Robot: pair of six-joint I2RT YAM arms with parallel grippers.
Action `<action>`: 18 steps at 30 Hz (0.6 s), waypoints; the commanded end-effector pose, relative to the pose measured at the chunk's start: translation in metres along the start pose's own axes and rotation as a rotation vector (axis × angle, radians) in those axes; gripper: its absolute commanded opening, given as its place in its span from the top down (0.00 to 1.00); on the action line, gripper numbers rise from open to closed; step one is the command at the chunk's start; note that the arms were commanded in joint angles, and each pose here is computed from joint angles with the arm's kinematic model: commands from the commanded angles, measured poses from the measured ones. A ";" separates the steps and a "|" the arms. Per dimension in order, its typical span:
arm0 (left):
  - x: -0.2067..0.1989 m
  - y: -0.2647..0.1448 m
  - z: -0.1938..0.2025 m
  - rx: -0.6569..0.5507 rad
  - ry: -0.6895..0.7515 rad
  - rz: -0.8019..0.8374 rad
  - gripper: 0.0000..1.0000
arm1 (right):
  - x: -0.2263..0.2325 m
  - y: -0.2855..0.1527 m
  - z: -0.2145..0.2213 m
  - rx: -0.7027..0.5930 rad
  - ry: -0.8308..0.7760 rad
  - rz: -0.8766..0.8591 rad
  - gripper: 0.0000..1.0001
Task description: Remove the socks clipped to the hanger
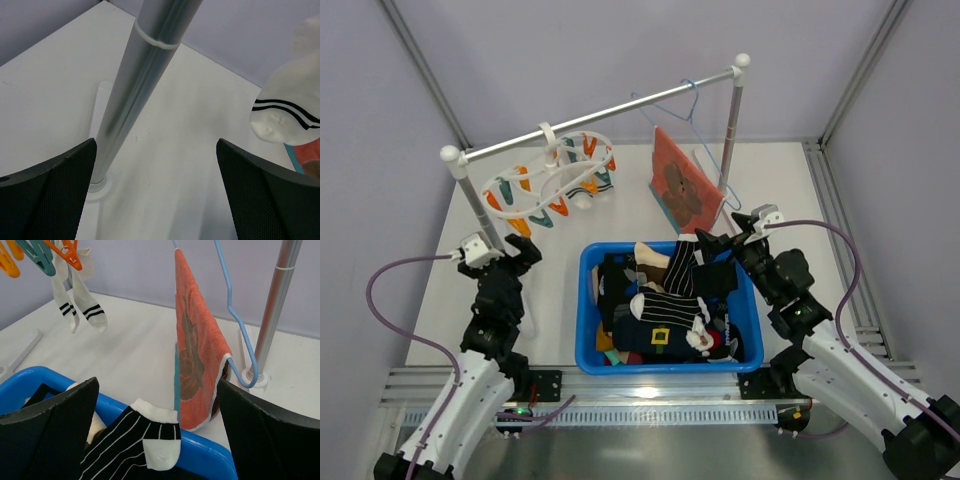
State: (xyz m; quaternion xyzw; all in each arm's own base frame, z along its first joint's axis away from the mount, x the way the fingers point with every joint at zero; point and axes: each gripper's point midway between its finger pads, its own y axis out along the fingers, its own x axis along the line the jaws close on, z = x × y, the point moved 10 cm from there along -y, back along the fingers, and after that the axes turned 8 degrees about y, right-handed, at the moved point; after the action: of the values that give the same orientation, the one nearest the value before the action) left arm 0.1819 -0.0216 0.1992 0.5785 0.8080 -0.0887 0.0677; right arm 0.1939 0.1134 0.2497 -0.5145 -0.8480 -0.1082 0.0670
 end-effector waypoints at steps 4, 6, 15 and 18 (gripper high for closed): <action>-0.006 0.020 0.000 -0.008 -0.063 0.027 0.00 | 0.003 0.004 -0.006 -0.043 0.014 -0.033 0.00; -0.006 0.036 0.004 0.045 -0.056 -0.004 0.01 | 0.004 0.004 -0.007 -0.045 0.015 -0.038 0.00; -0.003 0.080 -0.004 0.055 -0.091 -0.078 0.12 | 0.004 0.003 -0.005 -0.047 0.009 -0.048 0.00; -0.004 0.093 -0.016 0.040 -0.081 -0.108 0.33 | 0.003 0.005 -0.003 -0.040 0.007 -0.046 0.00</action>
State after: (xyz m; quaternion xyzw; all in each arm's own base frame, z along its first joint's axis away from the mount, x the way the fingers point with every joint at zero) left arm 0.2506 0.0034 0.1737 0.5260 0.8329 -0.1694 0.0305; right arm 0.1950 0.1165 0.2458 -0.5018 -0.8559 -0.1038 0.0692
